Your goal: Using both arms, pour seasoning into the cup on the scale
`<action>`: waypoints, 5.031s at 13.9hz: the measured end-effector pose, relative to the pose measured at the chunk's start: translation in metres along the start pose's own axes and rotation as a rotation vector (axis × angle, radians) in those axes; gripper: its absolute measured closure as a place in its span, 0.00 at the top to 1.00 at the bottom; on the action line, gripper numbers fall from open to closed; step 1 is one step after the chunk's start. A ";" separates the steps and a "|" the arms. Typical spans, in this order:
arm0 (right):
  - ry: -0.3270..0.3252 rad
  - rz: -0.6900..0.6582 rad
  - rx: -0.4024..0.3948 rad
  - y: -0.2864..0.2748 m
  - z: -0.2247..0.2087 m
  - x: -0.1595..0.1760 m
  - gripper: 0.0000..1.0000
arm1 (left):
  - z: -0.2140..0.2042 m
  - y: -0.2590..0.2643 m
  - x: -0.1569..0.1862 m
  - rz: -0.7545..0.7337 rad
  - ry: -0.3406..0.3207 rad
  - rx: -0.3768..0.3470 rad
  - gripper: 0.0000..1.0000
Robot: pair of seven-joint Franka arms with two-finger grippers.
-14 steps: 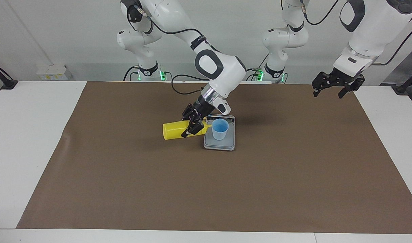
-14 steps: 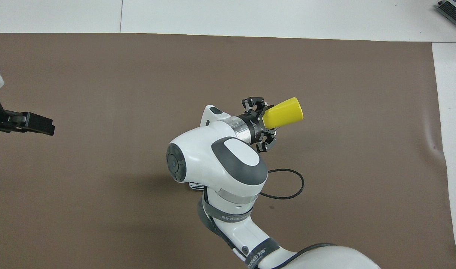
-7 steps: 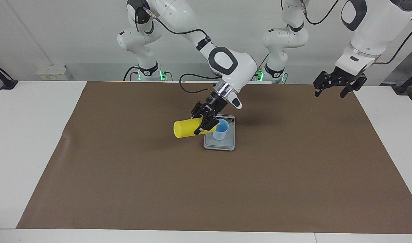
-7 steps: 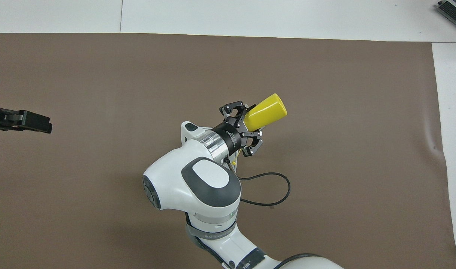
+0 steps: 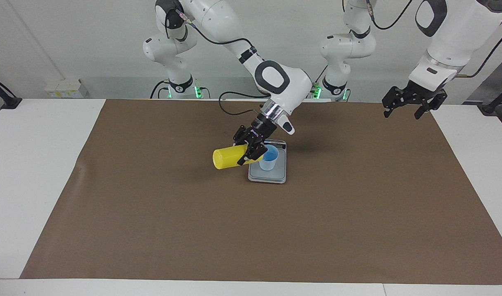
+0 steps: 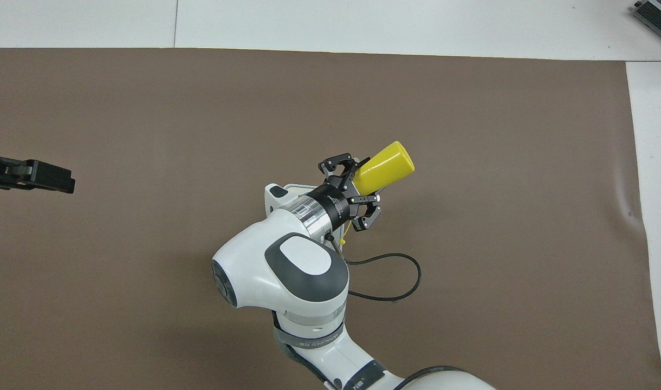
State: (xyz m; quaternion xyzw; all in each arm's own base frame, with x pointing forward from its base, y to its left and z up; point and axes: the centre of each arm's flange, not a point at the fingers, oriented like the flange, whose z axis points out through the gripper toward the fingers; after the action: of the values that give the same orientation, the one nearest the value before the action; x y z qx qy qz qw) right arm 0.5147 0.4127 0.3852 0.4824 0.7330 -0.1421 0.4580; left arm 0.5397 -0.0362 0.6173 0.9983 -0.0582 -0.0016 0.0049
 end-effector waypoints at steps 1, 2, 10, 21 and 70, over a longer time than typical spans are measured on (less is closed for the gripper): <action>-0.001 -0.001 0.000 0.000 0.000 0.000 0.58 | -0.002 -0.001 0.000 -0.001 0.003 0.000 1.00; -0.001 -0.003 0.001 -0.001 0.001 0.001 0.58 | -0.005 -0.001 0.000 -0.001 0.009 0.001 1.00; 0.013 0.005 -0.018 0.002 -0.002 -0.002 0.58 | -0.010 -0.002 -0.001 -0.004 0.020 0.001 1.00; 0.337 0.294 0.205 0.008 0.025 -0.100 0.58 | -0.010 -0.001 -0.001 -0.003 0.020 0.001 1.00; 1.569 0.980 0.403 -0.272 0.388 -0.240 1.00 | -0.007 0.001 -0.001 0.002 0.014 0.001 1.00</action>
State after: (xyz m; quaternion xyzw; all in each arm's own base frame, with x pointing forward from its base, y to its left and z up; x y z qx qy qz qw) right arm 0.5216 -0.1124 0.3058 0.7646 0.5092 0.3071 -0.2487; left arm 0.5389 -0.0371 0.6243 0.9982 -0.0590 0.0055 0.0048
